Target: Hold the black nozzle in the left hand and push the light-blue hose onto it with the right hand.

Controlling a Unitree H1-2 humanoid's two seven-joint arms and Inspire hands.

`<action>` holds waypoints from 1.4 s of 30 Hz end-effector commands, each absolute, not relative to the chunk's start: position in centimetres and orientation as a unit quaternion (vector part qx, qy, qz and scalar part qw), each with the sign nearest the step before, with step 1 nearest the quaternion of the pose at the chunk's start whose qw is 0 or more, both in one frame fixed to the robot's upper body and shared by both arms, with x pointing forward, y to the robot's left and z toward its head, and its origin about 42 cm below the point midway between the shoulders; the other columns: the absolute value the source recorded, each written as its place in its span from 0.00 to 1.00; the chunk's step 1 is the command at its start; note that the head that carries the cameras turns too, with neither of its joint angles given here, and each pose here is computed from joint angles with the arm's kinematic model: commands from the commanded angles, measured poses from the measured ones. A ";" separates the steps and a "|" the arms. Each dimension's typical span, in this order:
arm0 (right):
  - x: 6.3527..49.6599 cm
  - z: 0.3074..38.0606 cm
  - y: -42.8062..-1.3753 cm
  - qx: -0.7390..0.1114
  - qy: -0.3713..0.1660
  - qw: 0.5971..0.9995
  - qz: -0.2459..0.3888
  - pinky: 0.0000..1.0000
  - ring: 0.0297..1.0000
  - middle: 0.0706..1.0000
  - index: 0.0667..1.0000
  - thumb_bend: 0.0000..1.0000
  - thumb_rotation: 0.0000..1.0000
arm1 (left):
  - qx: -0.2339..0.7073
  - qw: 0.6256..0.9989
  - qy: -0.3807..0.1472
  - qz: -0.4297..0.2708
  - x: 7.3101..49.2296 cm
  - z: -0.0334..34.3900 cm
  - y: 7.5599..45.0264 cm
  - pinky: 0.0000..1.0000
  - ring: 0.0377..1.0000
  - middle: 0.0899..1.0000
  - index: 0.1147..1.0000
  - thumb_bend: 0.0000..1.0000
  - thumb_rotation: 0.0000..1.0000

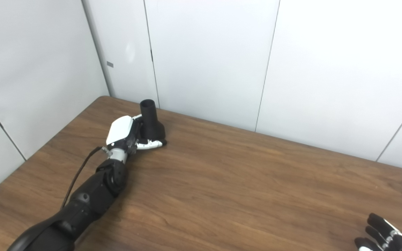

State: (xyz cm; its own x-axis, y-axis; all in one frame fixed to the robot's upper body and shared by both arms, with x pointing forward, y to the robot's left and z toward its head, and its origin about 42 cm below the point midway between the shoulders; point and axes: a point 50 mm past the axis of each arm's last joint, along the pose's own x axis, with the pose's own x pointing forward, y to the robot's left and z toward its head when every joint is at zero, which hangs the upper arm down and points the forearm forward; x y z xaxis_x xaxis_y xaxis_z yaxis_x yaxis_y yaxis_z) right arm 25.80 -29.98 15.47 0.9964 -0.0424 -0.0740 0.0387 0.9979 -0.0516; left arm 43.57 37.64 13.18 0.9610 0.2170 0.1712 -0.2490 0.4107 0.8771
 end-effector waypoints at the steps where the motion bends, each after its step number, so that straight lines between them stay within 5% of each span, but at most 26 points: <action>1: 26.0 17.2 -30.2 -0.035 0.004 0.999 -0.019 0.83 0.87 0.84 0.78 0.18 0.00 | 0.540 0.834 -0.028 0.109 42.5 12.0 37.8 0.79 0.60 0.58 0.57 0.83 0.05; 3: 26.0 17.2 -30.3 -0.031 0.003 0.999 -0.017 0.83 0.87 0.84 0.78 0.18 0.00 | 0.540 0.835 -0.036 0.101 42.3 12.0 37.9 0.66 0.46 0.43 0.50 0.60 0.01; 6: 26.0 17.2 -30.3 -0.032 0.002 0.999 -0.018 0.83 0.87 0.84 0.78 0.18 0.00 | 0.546 0.832 -0.042 0.089 42.0 12.1 37.8 0.50 0.41 0.40 0.47 0.53 0.00; 10: 25.9 17.3 -30.3 -0.032 0.004 0.999 -0.019 0.81 0.86 0.84 0.78 0.17 0.00 | 0.558 0.825 -0.047 0.081 41.8 12.5 37.4 0.59 0.45 0.41 0.45 0.52 0.00; 13: 25.9 17.3 -30.3 -0.036 0.003 0.999 -0.019 0.81 0.86 0.84 0.78 0.17 0.00 | 0.564 0.821 -0.049 0.081 41.8 12.6 37.3 0.55 0.40 0.39 0.46 0.52 0.00; 28: 25.9 17.3 -30.1 -0.033 0.005 0.999 -0.019 0.85 0.88 0.85 0.79 0.17 0.00 | 0.573 0.815 -0.044 0.075 41.8 12.6 37.3 0.59 0.44 0.40 0.46 0.52 0.00; 30: 25.9 17.2 -30.0 -0.027 0.003 0.999 -0.021 0.85 0.88 0.85 0.79 0.17 0.00 | 0.571 0.816 -0.042 0.074 41.8 12.4 37.5 0.54 0.39 0.37 0.46 0.52 0.00; 35: 25.9 17.7 -29.6 -0.054 -0.021 0.998 -0.031 0.83 0.86 0.84 0.77 0.17 0.00 | 0.569 0.818 -0.057 0.067 41.5 12.1 38.3 0.18 0.18 0.42 0.42 0.53 0.00; 42: 25.9 20.5 -29.4 -0.074 -0.065 0.993 -0.072 0.87 0.86 0.83 0.78 0.13 0.00 | 0.564 0.820 -0.085 0.037 41.4 11.2 38.4 0.13 0.15 0.42 0.42 0.53 0.00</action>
State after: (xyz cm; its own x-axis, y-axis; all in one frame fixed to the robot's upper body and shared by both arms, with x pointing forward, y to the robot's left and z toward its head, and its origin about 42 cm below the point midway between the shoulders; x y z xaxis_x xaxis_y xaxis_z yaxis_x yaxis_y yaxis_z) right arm 25.55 -29.24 18.41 0.9919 -0.1190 0.0440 0.1237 0.9842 -0.1266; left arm 42.35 38.46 12.93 0.9765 -0.0142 0.2150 -0.1965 0.3506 0.9157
